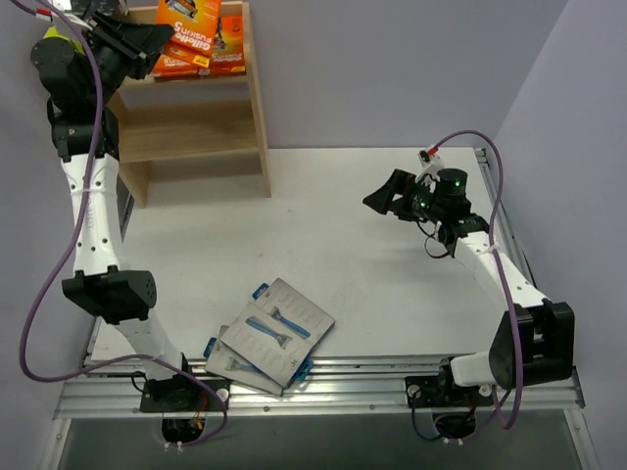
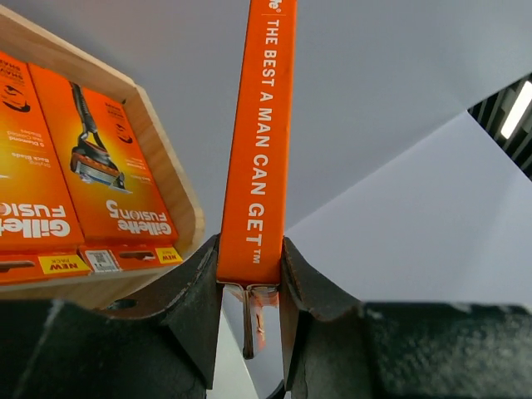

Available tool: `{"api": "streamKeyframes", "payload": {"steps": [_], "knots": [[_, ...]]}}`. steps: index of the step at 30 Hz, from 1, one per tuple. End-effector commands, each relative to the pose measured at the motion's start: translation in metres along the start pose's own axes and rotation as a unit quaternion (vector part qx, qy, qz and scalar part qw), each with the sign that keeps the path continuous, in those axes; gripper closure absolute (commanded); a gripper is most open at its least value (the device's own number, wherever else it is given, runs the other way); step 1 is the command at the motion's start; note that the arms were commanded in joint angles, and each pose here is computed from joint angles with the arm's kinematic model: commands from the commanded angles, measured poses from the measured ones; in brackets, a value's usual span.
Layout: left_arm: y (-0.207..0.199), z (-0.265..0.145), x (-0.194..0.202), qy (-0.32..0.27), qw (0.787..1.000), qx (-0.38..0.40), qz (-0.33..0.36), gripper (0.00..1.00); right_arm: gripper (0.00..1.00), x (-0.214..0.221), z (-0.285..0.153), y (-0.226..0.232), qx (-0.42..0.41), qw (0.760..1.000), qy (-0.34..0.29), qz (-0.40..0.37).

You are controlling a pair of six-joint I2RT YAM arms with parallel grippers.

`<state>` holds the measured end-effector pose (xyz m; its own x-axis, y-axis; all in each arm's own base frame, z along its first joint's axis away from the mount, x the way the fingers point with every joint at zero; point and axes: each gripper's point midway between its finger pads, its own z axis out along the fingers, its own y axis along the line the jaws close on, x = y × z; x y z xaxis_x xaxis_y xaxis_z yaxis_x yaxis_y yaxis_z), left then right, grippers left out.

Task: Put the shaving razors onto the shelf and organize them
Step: Place the shaving razor onto shelf

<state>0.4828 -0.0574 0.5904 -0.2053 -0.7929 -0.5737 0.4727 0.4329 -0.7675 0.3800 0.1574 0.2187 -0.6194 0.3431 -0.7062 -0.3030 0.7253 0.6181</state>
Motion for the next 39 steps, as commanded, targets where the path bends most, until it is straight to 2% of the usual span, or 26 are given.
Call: {"api": "streamKeyframes", "payload": {"steps": [1,5,10,11,19,29,30,33,34,35,36,39], "knots": [[-0.017,0.018,-0.007,-0.047,0.999,0.009,-0.001,0.98,0.18,-0.008,0.006,0.003,-0.006,1.0,-0.008,-0.02],[-0.006,0.035,-0.006,-0.087,0.996,-0.017,0.006,0.98,0.18,-0.007,0.009,0.002,-0.008,1.0,-0.002,-0.019],[0.012,0.045,-0.004,-0.104,0.993,-0.051,0.014,0.98,0.18,-0.001,0.013,-0.005,0.0,1.0,0.005,-0.017],[0.012,0.052,0.012,-0.09,0.994,-0.053,0.007,0.98,0.18,-0.001,0.014,-0.006,-0.001,1.0,0.006,-0.017],[0.044,0.056,0.022,-0.096,0.989,-0.107,0.01,0.98,0.18,0.009,0.021,-0.015,0.003,1.0,0.024,-0.011],[0.074,0.069,0.046,-0.054,0.99,-0.132,-0.012,0.97,0.18,0.015,0.023,-0.02,0.003,0.999,0.036,-0.01],[0.074,0.07,0.049,-0.047,0.99,-0.131,-0.014,0.95,0.18,0.015,0.024,-0.019,0.002,0.999,0.037,-0.01],[0.079,0.072,0.055,-0.036,0.99,-0.134,-0.004,0.73,0.18,0.018,0.025,-0.019,-0.002,0.999,0.042,-0.008],[0.081,0.072,0.057,-0.034,0.99,-0.137,-0.001,0.63,0.18,0.017,0.025,-0.019,-0.003,0.999,0.043,-0.009],[0.081,0.073,0.058,-0.033,0.99,-0.136,0.002,0.46,0.18,0.017,0.025,-0.019,-0.004,0.999,0.043,-0.01],[0.078,0.073,0.058,-0.033,0.99,-0.134,0.012,0.39,0.18,0.019,0.025,-0.018,-0.005,0.999,0.045,-0.011],[0.073,0.074,0.056,-0.034,0.99,-0.13,0.032,0.32,0.18,0.019,0.025,-0.018,-0.007,0.999,0.046,-0.012]]}}
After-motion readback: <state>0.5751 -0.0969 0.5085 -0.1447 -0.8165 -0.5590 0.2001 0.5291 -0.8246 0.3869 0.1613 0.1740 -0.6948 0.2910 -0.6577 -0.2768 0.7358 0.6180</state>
